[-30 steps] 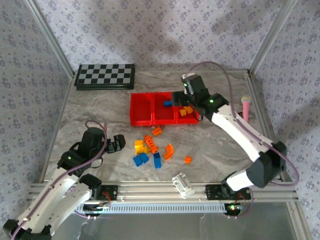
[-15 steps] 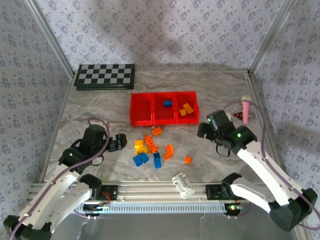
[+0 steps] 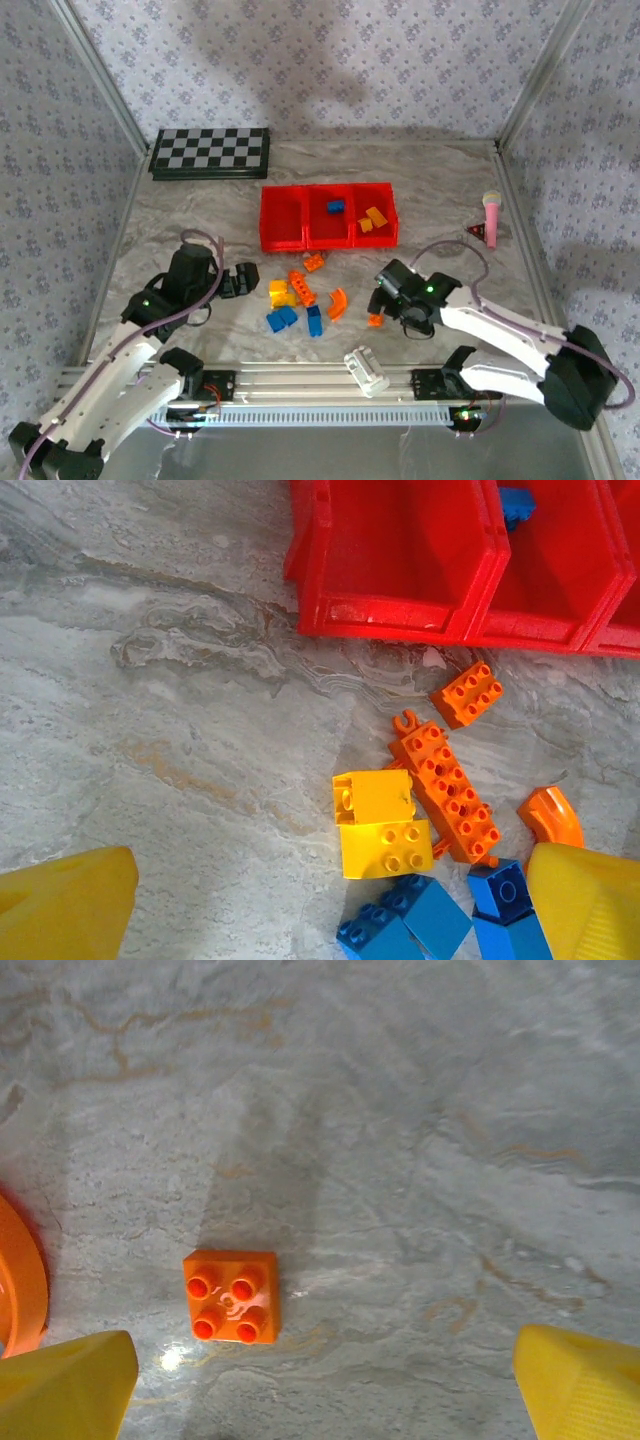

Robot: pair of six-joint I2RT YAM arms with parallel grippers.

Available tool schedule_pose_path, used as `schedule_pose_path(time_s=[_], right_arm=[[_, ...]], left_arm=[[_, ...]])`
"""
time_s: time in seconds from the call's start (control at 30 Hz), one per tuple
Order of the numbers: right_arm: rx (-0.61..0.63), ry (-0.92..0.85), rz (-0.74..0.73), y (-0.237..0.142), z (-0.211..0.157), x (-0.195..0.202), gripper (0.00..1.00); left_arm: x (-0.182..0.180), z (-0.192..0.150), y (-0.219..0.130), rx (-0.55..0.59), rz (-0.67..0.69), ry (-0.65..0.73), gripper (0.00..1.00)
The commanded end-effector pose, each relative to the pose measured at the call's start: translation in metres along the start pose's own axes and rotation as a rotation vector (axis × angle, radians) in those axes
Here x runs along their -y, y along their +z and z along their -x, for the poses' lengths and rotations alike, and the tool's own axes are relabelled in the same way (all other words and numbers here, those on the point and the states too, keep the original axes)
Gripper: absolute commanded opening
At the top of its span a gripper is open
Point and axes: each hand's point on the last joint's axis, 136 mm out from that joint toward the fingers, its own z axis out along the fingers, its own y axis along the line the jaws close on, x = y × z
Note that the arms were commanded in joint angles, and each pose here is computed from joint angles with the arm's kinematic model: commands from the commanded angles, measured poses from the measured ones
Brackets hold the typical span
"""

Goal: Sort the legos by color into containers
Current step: Pick up the lego from the bottom-center of the table.

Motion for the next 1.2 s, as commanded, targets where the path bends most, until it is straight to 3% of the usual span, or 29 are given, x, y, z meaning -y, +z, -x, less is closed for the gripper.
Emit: schedule_pose_path(time_s=[0.0,0.43,0.87,1.17], right_arm=[[0.025,0.020,0.015,0.000,0.008,-0.023,0.96],[-0.050,-0.096,-0.130,0.033,-0.001,-0.046,0.79],[-0.043,-0.070,-0.264,0.051,-0.010,-0.022,0.59],[-0.061,-0.048,-0.308,0.058,-0.024,0.004,0.50]], left_arm=[[0.004,0.001,0.005,-0.009,-0.025,0.018,1.00],[0.007,0.003,-0.003,0.020,-0.060,-0.004,1.00],[0.007,0.003,-0.005,0.026,-0.069,-0.014,1.00],[0.006,0.007,-0.011,0.036,-0.055,-0.015,1.00]])
